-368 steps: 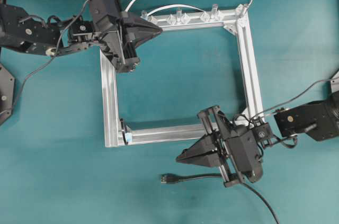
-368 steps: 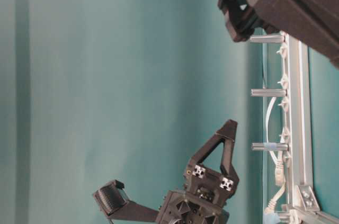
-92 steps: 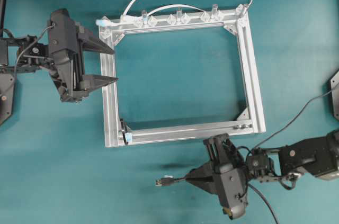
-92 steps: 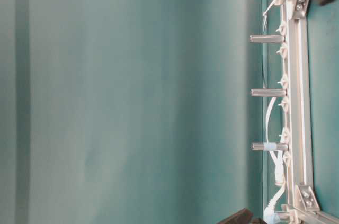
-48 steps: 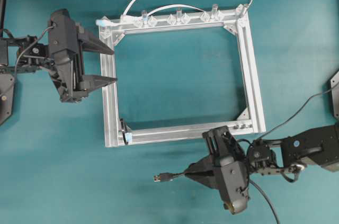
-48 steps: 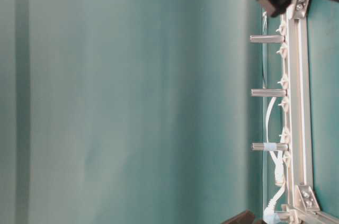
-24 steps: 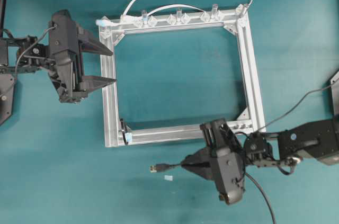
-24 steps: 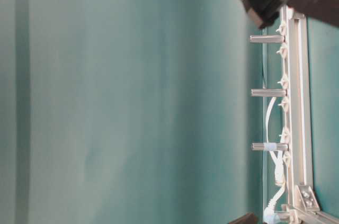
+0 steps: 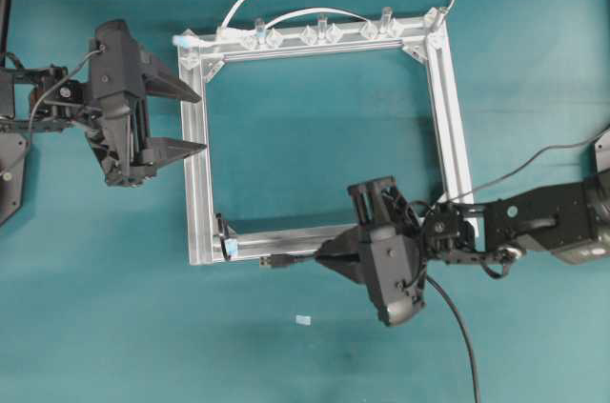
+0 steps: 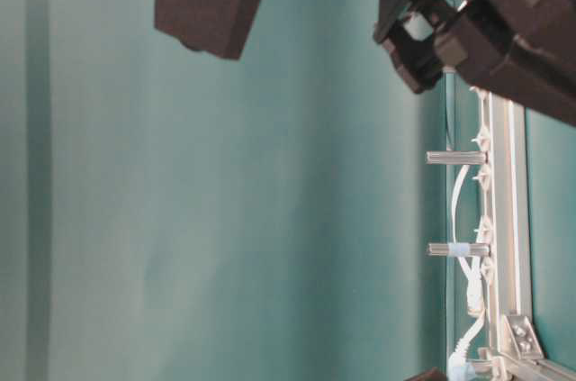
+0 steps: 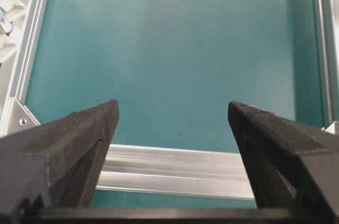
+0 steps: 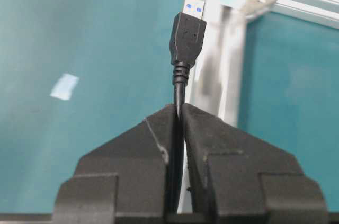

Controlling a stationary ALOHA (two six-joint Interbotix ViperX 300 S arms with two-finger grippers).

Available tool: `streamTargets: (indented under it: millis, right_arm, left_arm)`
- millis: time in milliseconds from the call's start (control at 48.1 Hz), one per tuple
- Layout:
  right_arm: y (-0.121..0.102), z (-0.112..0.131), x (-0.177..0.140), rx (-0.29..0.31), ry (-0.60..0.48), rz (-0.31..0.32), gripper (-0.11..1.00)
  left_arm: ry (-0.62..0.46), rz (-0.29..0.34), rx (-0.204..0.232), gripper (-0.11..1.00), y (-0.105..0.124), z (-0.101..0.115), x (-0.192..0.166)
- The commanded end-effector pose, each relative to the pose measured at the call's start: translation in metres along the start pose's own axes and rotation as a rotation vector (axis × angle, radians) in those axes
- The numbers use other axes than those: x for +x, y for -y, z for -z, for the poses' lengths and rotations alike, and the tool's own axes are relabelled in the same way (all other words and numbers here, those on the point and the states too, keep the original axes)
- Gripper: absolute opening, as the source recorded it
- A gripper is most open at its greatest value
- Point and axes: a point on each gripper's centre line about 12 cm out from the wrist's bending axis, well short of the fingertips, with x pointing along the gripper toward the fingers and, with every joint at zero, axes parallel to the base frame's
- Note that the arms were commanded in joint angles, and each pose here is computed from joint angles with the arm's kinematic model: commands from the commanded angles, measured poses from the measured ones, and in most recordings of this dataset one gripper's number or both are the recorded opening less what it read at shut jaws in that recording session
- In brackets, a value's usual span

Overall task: Insert the wire through the string loop located on the left side.
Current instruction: 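Carry the USB plug left toward the zip-tie loop at the frame corner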

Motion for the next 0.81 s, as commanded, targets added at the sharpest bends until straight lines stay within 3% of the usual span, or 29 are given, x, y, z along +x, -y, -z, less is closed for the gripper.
streamTargets:
  millis: [0,478,790]
  right_arm:
    - [0.005,-0.02,-0.005,-0.005,0.051,0.002,0.06]
    - [0.026,-0.019,-0.002,-0.025,0.036,0.03,0.06]
    - [0.026,-0.02,-0.002,-0.032,0.041,0.032,0.06]
  left_arm:
    - [0.026,0.003,0.005,0.87,0.001,-0.009,-0.002]
    - [0.023,0.003,0.005,0.87,0.001,-0.009,-0.002]
    - [0.018,0.004,0.006,0.87,0.001,-0.008,-0.002]
